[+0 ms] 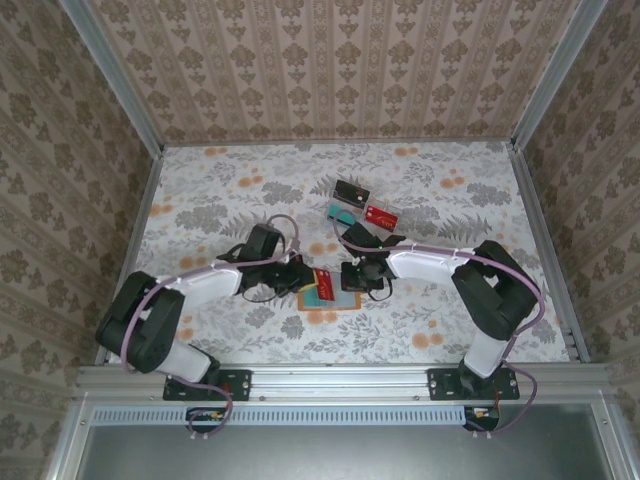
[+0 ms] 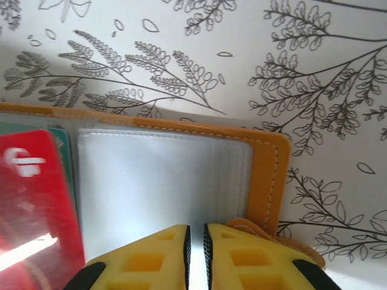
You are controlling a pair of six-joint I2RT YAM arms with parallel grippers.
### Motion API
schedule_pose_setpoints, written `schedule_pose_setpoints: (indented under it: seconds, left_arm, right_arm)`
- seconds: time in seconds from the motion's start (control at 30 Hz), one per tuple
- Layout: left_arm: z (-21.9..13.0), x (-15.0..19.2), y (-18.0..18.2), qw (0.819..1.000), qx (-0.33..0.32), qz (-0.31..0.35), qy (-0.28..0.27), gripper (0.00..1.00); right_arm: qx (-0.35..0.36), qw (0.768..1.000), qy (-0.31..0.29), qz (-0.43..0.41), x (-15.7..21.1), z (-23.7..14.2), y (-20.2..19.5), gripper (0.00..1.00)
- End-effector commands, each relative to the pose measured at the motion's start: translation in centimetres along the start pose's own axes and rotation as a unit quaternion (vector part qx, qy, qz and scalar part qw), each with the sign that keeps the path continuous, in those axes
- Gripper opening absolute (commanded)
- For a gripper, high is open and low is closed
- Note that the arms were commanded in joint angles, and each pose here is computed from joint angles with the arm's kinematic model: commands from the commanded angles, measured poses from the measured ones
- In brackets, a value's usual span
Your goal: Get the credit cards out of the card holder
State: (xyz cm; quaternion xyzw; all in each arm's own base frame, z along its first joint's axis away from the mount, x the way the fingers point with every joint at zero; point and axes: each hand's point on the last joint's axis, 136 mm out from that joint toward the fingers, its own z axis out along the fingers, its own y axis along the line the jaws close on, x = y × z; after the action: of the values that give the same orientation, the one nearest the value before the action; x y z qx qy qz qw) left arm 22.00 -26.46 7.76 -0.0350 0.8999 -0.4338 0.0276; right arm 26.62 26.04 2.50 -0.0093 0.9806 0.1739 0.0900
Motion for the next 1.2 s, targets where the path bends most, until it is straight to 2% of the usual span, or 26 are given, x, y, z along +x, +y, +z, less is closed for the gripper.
schedule_pose_setpoints:
  seconds: [0.0, 0.1, 0.17, 0.23, 0.4, 0.5, 0.57, 0.87, 1.07, 1.17]
  left_arm:
    - [-2.3, 0.1, -0.7, 1.000, -0.001, 0.022, -0.004, 0.00]
    - [-4.7, -1.0, -1.8, 0.999, 0.001, 0.034, -0.021, 0.00]
    - [-5.9, -1.7, -3.5, 0.998, 0.014, 0.051, -0.040, 0.00]
    - [-7.5, -3.4, -5.3, 0.994, 0.042, 0.058, -0.078, 0.00]
    - [-9.3, -6.0, -10.2, 0.982, 0.118, 0.065, -0.134, 0.00]
    - [-9.9, -7.1, -11.9, 0.975, 0.152, 0.064, -0.151, 0.00]
    - [-10.1, -7.7, -12.7, 0.972, 0.165, 0.053, -0.156, 0.00]
    - [-10.6, -8.4, -15.8, 0.962, 0.226, 0.040, -0.149, 0.00]
    - [-10.3, -8.0, -15.8, 0.962, 0.237, 0.022, -0.131, 0.00]
    - [-10.1, -7.7, -15.7, 0.962, 0.242, 0.021, -0.122, 0.00]
  right_arm:
    - [-0.080, 0.997, -0.009, 0.006, -0.4, -2.2, 2.4, 0.25]
    - [-0.161, 0.985, -0.053, -0.007, -2.1, -6.0, 5.2, 0.35]
    - [-0.195, 0.978, -0.073, -0.004, -3.1, -8.2, 5.9, 0.38]
    - [-0.240, 0.967, -0.086, 0.018, -4.3, -10.0, 6.1, 0.45]
    - [-0.339, 0.933, -0.109, 0.056, -6.9, -13.7, 6.8, 0.67]
    - [-0.392, 0.911, -0.124, 0.045, -8.0, -16.0, 8.0, 0.72]
    - [-0.406, 0.904, -0.123, 0.048, -8.7, -16.7, 8.5, 0.73]
    - [-0.430, 0.895, -0.100, 0.061, -10.1, -17.5, 9.8, 0.67]
    - [-0.466, 0.875, -0.111, 0.063, -11.4, -18.4, 10.6, 0.44]
    - [-0.474, 0.870, -0.120, 0.067, -11.9, -18.8, 10.5, 0.28]
